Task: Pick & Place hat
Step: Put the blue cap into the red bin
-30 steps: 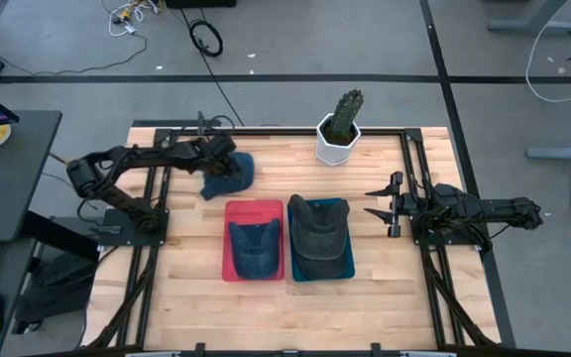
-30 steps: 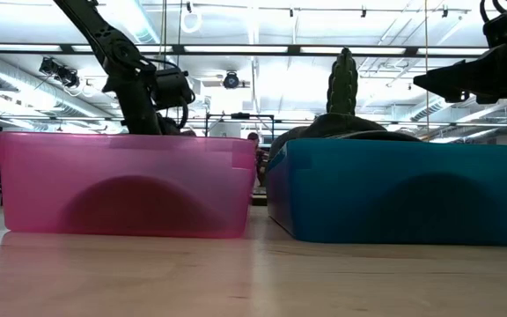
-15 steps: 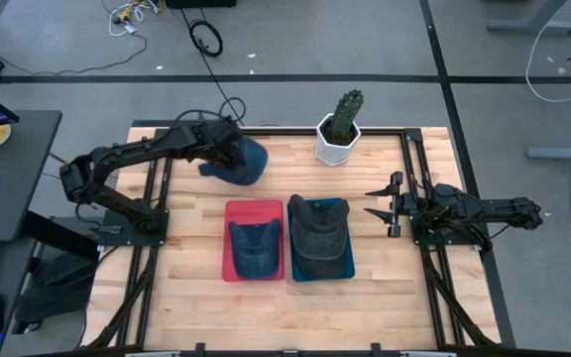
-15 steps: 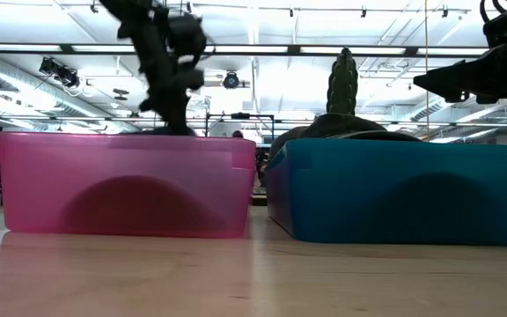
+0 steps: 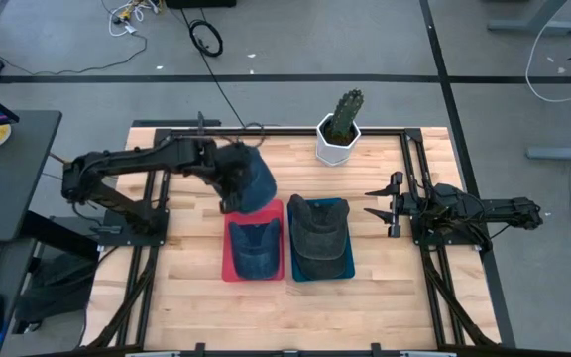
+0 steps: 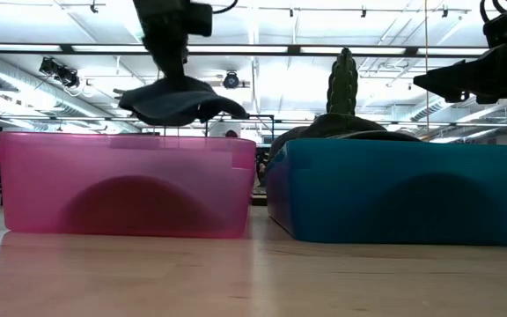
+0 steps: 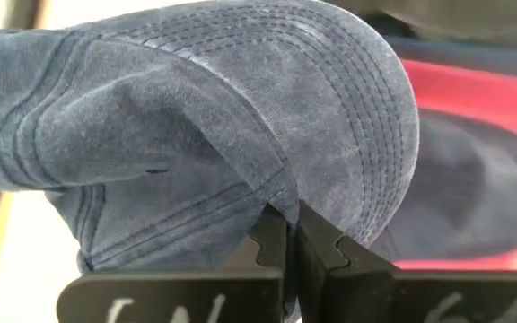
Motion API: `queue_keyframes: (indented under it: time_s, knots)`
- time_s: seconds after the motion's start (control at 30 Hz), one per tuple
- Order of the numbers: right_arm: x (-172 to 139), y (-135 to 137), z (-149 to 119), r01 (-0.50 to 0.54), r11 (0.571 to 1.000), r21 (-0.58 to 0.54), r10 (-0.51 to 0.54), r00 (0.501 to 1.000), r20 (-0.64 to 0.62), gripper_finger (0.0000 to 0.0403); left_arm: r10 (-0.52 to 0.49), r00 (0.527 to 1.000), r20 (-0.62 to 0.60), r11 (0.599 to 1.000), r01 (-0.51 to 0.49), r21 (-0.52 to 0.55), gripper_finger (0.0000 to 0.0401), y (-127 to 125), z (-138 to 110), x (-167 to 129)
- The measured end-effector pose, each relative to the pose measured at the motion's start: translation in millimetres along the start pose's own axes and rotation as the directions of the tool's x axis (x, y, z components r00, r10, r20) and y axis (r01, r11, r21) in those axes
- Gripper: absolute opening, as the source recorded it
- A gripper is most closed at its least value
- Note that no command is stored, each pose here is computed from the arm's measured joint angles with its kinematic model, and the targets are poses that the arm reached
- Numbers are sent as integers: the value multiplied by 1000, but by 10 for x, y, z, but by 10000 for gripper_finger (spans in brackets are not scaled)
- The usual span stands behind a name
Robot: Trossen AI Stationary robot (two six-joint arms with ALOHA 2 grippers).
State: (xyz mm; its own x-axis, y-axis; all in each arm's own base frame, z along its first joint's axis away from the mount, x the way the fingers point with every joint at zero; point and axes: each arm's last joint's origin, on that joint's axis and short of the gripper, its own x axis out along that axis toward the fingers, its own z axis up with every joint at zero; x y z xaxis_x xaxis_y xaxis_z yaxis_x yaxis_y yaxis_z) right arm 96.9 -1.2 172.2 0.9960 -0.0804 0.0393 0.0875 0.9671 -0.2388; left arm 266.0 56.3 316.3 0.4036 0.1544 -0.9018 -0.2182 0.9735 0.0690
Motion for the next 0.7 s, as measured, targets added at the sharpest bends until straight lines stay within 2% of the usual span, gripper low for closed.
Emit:
queue_keyframes:
  time_s: [0.2, 0.4, 0.7]
  knots:
    - [0, 0, 0, 0, 1000, 0, 0, 1000, 0, 201, -78, 997, -1, 989, 78, 125, 2, -380, -19, -33]
    - [0, 0, 0, 0, 1000, 0, 0, 1000, 0, 201, -136, 991, -8, 959, 134, 248, 2, -722, -73, -75]
    - [0, 0, 0, 0, 1000, 0, 0, 1000, 0, 201, -170, 984, -55, 917, 178, 356, 2, -1043, -120, 9]
